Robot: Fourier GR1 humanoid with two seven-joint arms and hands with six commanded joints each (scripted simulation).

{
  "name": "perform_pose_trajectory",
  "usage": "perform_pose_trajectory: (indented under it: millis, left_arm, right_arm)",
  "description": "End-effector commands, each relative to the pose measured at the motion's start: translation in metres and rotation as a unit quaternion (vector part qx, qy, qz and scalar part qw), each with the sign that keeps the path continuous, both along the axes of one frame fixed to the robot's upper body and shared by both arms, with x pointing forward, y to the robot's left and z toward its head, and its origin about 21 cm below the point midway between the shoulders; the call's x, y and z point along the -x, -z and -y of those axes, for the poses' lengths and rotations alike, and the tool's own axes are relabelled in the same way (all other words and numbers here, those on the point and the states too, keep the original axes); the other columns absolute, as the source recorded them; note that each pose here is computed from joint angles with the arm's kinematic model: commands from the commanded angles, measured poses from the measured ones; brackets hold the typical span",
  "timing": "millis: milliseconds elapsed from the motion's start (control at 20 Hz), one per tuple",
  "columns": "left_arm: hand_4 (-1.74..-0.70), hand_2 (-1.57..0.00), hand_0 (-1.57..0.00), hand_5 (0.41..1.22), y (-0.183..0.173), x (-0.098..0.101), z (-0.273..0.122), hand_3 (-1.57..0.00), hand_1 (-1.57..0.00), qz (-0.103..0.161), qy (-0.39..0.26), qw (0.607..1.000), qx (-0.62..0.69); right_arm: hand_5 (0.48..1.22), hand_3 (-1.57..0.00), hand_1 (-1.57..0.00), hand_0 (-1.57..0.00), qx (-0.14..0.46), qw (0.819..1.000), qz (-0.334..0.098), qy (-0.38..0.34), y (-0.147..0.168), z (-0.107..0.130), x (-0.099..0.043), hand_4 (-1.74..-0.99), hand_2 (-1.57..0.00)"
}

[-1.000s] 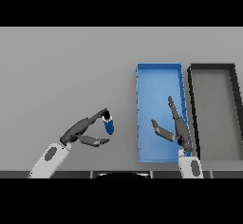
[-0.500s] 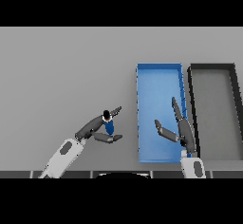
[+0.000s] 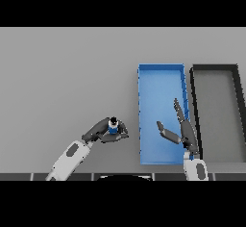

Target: Pick up the blue pipe and place it into the blue bin.

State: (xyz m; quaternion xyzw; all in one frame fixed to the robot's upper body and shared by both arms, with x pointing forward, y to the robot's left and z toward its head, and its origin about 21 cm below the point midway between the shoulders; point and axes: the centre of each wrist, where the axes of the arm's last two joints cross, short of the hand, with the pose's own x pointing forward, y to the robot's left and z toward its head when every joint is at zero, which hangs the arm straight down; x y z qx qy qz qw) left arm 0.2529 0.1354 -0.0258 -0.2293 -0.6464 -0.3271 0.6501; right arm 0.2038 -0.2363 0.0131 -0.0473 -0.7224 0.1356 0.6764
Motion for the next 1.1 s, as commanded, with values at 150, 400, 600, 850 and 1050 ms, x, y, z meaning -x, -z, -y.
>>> perform_pose_trajectory:
  millis: [150, 400, 600, 850, 1050]
  left_arm:
    - [-1.68, -1.43, -1.39, 1.16, 0.0, 0.006, 0.005, -1.35, -1.42, 0.025, -0.01, 1.0, 0.014]
    - [-1.72, -1.52, -1.51, 1.201, -0.033, 0.003, 0.018, -1.45, -1.52, 0.074, -0.012, 0.995, 0.072]
    - [-1.73, -1.55, -1.55, 1.213, -0.057, 0.007, 0.03, -1.48, -1.55, 0.092, 0.013, 0.992, 0.089]
    - [-1.74, -1.56, -1.56, 1.218, -0.068, 0.008, 0.033, -1.49, -1.56, 0.085, 0.017, 0.994, 0.059]
    - [-1.74, -1.57, -1.57, 1.219, -0.072, 0.009, 0.033, -1.5, -1.57, 0.085, 0.021, 0.995, 0.053]
  right_arm:
    - [0.602, 0.0, 0.0, 0.0, -0.001, 1.0, 0.004, -0.002, 0.002, -0.001, -0.001, -1.192, 0.0]
    - [0.606, 0.0, 0.0, 0.0, 0.012, 1.0, 0.007, 0.001, 0.0, 0.0, -0.005, -1.183, 0.0]
    - [0.6, 0.0, 0.0, 0.0, 0.009, 1.0, 0.009, 0.004, 0.002, 0.0, -0.001, -1.157, 0.0]
    - [0.606, 0.0, 0.0, 0.0, 0.009, 1.0, 0.028, 0.0, 0.001, 0.005, 0.004, -1.133, 0.0]
    - [0.605, 0.0, 0.0, 0.0, 0.006, 1.0, 0.0, -0.016, 0.001, 0.007, -0.007, -1.161, 0.0]
